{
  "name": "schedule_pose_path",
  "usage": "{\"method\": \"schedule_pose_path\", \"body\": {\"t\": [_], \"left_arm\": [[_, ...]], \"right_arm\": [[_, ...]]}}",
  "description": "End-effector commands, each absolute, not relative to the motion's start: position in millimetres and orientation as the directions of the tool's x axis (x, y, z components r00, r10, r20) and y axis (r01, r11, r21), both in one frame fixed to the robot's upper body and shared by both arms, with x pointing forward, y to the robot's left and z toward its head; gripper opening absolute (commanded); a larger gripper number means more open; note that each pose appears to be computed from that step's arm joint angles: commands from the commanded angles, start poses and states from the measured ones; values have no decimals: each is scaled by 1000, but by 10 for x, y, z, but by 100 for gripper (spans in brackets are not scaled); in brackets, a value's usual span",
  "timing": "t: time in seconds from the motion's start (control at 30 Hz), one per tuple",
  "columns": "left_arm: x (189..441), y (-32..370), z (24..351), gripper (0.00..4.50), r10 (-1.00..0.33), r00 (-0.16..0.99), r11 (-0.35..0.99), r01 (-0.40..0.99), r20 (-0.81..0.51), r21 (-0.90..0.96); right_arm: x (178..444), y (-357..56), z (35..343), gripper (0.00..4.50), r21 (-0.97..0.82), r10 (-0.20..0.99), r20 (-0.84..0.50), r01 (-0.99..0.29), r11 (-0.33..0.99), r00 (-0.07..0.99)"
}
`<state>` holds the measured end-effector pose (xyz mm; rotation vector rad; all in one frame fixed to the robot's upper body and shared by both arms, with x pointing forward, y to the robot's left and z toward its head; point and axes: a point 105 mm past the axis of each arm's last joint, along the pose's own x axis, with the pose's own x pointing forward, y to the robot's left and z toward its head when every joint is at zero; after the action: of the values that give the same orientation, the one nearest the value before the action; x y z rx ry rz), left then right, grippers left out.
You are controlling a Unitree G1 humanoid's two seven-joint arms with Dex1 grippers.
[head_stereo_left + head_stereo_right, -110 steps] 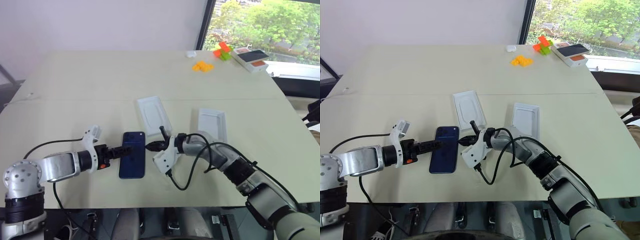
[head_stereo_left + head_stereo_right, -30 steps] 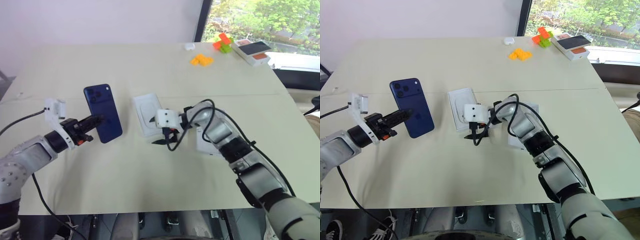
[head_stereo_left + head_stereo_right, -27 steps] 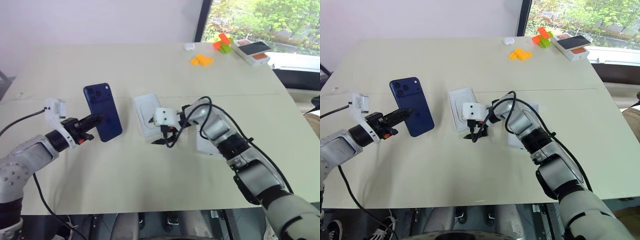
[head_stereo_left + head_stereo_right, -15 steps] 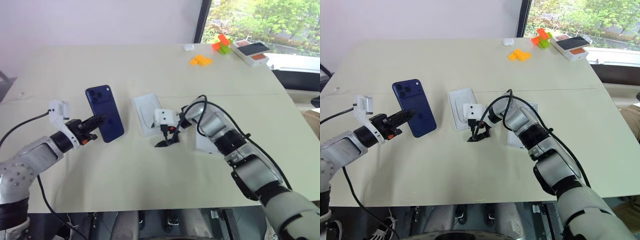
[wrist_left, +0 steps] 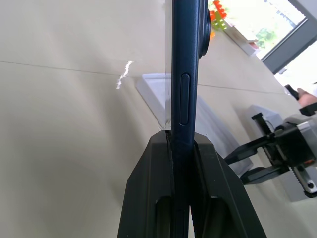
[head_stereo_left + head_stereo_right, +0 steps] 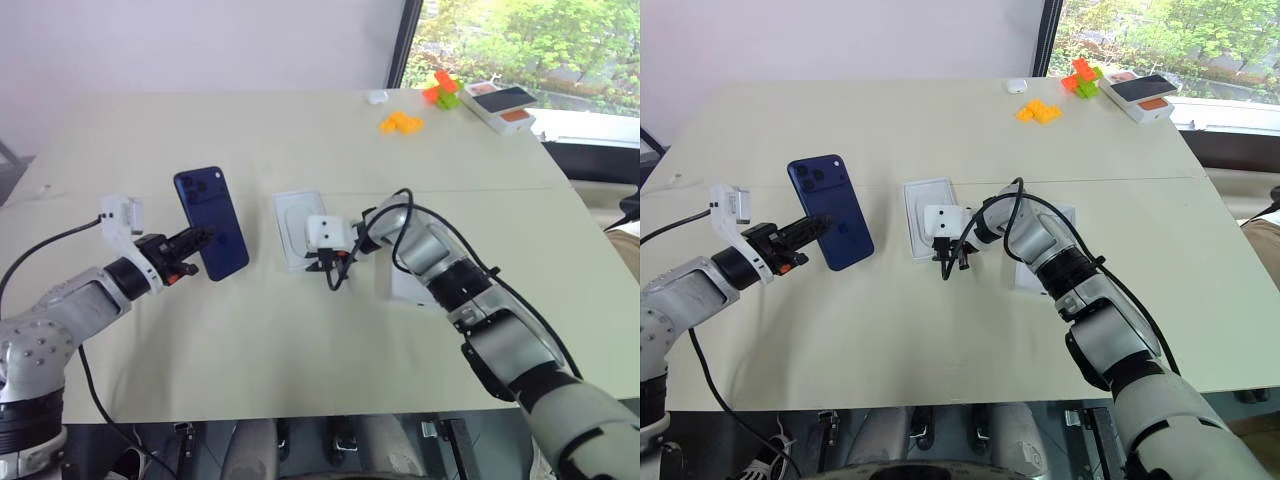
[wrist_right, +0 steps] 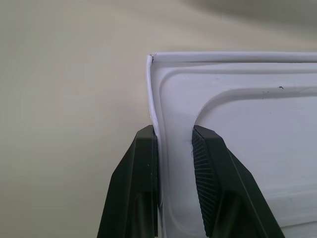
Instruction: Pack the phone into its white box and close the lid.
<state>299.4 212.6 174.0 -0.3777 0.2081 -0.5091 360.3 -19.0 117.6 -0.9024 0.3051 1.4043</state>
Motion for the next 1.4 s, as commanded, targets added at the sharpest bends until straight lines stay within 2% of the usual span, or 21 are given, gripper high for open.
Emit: {"method": "schedule_pose_path", "body": {"t": [0.03,0.1,0.17,0.33,0.47,0.83,0.97,1.13,1.33,1.37,1.4], "left_arm": [[2997,2171,1918,0,-497,867,812,450,-37,-371],[2997,2194,1920,0,-490,871,817,444,-36,-368],[2990,2193,1904,0,-492,869,812,441,-42,-382],[2996,2168,1890,0,-496,868,813,446,-42,-375],[3008,2141,1870,0,-505,862,808,453,-48,-377],[3041,2095,1878,0,-515,856,809,466,-50,-358],[3023,2065,1860,0,-524,849,802,470,-58,-367],[3023,2069,1859,0,-519,852,807,466,-61,-364],[3019,2056,1848,0,-522,850,804,465,-65,-371],[3020,2054,1848,0,-523,850,803,465,-65,-372],[3023,2049,1848,0,-523,850,803,466,-65,-371]], "right_arm": [[3588,-142,1240,49,-380,734,-626,-925,9,264],[3589,-123,1317,49,-368,738,-596,-924,100,318],[3482,-112,1387,49,-264,755,-572,-944,199,319],[3218,-223,1338,49,-150,743,-598,-952,267,302],[3115,-255,1325,49,-149,738,-603,-952,269,303],[2918,-203,1254,49,-160,762,-609,-975,153,219],[2833,-216,1189,49,-213,761,-626,-976,41,169],[2916,-231,1166,49,-242,756,-623,-969,55,199],[2878,-217,1171,49,-217,767,-619,-975,40,169],[2877,-215,1172,152,-218,767,-619,-975,37,168],[2889,-219,1164,185,-214,764,-621,-975,51,176]]}}
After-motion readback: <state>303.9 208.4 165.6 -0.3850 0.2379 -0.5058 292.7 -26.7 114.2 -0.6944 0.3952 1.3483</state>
